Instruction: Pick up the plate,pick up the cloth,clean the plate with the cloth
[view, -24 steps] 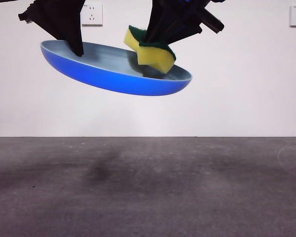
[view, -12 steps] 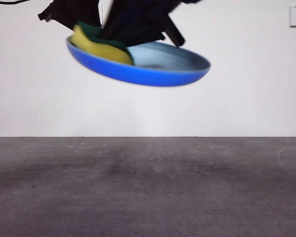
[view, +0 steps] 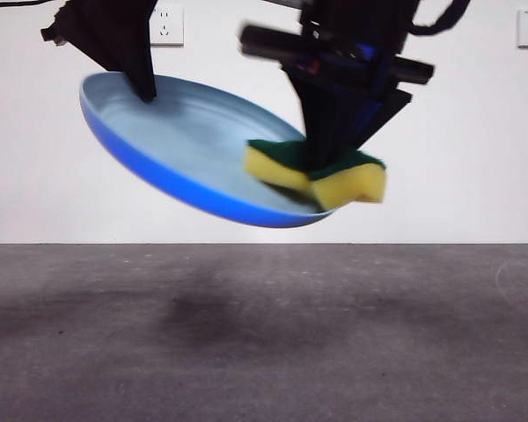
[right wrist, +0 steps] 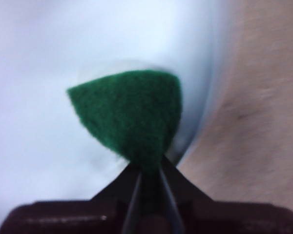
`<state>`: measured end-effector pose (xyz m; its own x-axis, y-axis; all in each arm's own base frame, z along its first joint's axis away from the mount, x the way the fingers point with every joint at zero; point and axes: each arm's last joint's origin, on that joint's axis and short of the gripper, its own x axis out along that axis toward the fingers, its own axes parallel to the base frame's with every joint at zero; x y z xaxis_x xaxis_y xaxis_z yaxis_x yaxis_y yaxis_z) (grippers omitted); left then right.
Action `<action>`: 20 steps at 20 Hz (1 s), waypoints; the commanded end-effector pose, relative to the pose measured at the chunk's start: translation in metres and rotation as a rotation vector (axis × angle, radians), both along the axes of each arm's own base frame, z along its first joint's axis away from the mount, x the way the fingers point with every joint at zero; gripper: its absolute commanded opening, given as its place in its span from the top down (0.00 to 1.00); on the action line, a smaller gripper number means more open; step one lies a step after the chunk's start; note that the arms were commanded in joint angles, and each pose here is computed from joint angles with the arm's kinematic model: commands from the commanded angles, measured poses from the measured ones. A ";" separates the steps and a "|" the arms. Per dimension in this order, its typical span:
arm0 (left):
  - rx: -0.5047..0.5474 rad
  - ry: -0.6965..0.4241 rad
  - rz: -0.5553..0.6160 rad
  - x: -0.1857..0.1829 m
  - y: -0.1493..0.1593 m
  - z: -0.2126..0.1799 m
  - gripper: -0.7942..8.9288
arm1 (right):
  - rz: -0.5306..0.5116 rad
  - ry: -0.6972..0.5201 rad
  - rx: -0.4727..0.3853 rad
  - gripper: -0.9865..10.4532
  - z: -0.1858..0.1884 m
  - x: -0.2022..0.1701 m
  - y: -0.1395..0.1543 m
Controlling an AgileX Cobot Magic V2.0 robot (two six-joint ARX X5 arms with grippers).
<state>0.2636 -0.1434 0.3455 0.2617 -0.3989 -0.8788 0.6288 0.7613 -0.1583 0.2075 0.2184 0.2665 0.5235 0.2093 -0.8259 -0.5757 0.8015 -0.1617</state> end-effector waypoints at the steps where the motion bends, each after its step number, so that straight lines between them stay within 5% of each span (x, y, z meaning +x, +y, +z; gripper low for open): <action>1: -0.066 0.056 -0.127 -0.007 -0.002 0.001 0.93 | -0.027 -0.054 0.036 0.93 -0.003 0.012 0.001; 6: -0.125 0.062 -0.167 -0.007 -0.005 0.002 0.93 | 0.057 -0.082 0.261 0.93 0.008 0.024 0.009; 11: -0.141 0.017 -0.162 -0.003 -0.007 0.004 0.93 | 0.300 -0.025 0.534 0.93 0.021 0.016 0.030; 15: -0.166 -0.042 -0.128 0.002 -0.009 0.007 0.93 | 0.407 0.113 0.523 0.93 0.014 -0.004 0.040; 20: -0.141 -0.074 -0.090 0.005 -0.009 0.008 0.93 | 0.405 0.290 0.305 0.93 -0.004 -0.022 0.028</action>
